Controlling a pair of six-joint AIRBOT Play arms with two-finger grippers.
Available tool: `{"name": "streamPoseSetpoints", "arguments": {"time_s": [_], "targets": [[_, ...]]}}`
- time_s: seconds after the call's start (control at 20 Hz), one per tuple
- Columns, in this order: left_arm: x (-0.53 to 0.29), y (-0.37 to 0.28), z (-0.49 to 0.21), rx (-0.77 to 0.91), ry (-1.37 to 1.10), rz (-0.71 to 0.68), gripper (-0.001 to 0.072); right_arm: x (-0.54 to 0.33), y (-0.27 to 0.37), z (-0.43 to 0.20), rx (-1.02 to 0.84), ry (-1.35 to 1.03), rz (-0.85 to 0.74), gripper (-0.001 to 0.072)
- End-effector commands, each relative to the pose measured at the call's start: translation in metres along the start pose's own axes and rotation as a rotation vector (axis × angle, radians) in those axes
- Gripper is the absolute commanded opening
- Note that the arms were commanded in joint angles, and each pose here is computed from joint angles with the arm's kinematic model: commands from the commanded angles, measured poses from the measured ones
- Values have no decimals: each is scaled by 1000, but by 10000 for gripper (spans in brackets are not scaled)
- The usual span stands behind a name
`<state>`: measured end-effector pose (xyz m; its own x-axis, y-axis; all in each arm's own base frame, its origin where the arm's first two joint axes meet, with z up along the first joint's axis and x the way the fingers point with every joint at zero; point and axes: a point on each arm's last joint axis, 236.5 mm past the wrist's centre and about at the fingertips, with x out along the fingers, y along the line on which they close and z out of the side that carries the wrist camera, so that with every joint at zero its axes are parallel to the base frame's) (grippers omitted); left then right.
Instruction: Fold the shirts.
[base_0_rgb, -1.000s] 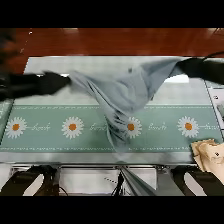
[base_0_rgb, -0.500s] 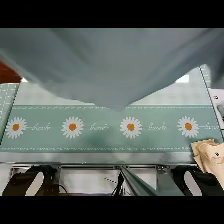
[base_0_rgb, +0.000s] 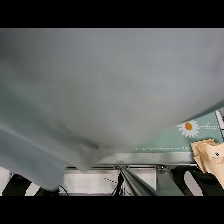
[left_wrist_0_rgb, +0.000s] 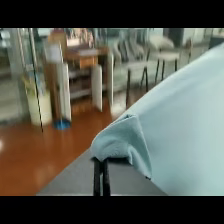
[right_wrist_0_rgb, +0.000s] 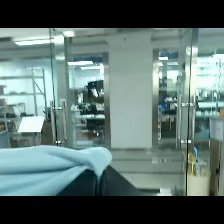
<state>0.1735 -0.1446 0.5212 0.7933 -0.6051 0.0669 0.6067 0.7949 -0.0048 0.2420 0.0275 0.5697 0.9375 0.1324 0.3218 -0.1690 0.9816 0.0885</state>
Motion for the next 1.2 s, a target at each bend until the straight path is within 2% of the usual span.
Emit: {"name": "streamPoseSetpoints", "arguments": {"time_s": [0.0, 0.3, 0.4, 0.5, 0.65, 0.7, 0.8, 0.85, 0.95, 1.0, 1.15], "targets": [[22, 25, -78, -131, 265, -1, 23, 61, -24, -55, 124, 122, -2, 24], [65, 79, -242, -452, 561, 24, 23, 186, -37, -246, 582, 450, 109, 24], [73, 93, -297, -555, 612, 64, 23, 204, -24, -310, 664, 570, 134, 23], [72, 97, -354, -615, 680, 86, 23, 205, -7, -373, 671, 720, 153, 24], [57, 89, -423, -661, 804, 73, 23, 189, 5, -442, 619, 916, 161, 25], [51, 85, -439, -667, 835, 65, 23, 182, 3, -457, 593, 966, 156, 46], [43, 79, -458, -679, 874, 56, 23, 166, -6, -470, 550, 1047, 145, 364], [42, 78, -462, -674, 881, 50, 23, 153, -8, -468, 555, 1093, 156, 492], [42, 78, -463, -669, 881, 50, 23, 113, -20, -459, 493, 1222, 181, 508], [42, 79, -463, -659, 877, 48, 24, 85, -40, -460, 402, 1317, 144, 469], [42, 79, -463, -655, 878, 48, 24, -21, -173, -444, -55, 1639, -344, 426]]}}
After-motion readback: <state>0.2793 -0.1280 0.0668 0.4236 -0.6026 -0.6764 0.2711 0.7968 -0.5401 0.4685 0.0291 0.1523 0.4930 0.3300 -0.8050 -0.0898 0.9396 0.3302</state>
